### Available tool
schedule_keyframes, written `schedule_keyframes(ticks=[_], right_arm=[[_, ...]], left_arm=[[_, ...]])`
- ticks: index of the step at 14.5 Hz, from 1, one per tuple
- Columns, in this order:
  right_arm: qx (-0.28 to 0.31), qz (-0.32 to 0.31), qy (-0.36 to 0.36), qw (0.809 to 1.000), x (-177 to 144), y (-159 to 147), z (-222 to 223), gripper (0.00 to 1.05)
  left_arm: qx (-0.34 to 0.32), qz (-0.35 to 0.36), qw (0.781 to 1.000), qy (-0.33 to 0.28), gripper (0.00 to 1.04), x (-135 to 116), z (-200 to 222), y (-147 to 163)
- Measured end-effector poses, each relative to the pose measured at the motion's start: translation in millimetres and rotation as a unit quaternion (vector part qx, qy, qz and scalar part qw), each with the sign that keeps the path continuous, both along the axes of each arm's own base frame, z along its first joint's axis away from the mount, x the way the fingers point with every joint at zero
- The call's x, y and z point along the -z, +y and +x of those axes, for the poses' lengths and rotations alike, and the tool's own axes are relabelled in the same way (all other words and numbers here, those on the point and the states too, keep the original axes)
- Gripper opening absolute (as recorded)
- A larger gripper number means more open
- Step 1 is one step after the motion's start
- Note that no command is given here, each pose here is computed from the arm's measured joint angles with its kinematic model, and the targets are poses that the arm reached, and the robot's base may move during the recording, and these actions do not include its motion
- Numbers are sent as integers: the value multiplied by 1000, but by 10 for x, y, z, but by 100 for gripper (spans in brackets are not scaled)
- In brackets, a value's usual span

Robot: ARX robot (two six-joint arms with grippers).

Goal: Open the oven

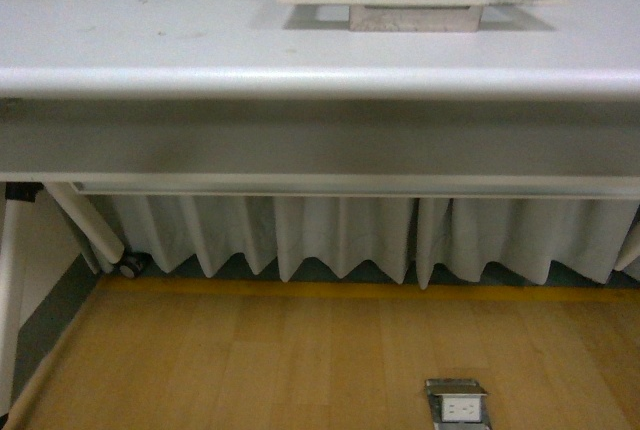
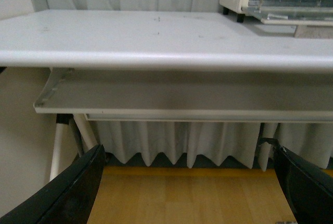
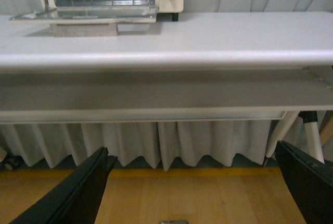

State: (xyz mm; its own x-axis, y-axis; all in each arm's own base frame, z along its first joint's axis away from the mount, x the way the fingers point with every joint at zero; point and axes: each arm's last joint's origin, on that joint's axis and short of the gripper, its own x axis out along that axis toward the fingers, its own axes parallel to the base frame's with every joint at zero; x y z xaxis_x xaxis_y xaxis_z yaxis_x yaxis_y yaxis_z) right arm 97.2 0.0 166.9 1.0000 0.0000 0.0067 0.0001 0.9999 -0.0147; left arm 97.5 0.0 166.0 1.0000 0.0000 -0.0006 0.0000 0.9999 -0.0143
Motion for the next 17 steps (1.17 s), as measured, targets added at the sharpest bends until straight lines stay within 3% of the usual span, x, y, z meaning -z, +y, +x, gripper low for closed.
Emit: schedule_keyframes(ticks=[17], right_arm=[[0, 0, 2, 1000, 3, 0, 0, 98]], left_arm=[[0, 0, 1000, 1, 98, 1, 0, 0]])
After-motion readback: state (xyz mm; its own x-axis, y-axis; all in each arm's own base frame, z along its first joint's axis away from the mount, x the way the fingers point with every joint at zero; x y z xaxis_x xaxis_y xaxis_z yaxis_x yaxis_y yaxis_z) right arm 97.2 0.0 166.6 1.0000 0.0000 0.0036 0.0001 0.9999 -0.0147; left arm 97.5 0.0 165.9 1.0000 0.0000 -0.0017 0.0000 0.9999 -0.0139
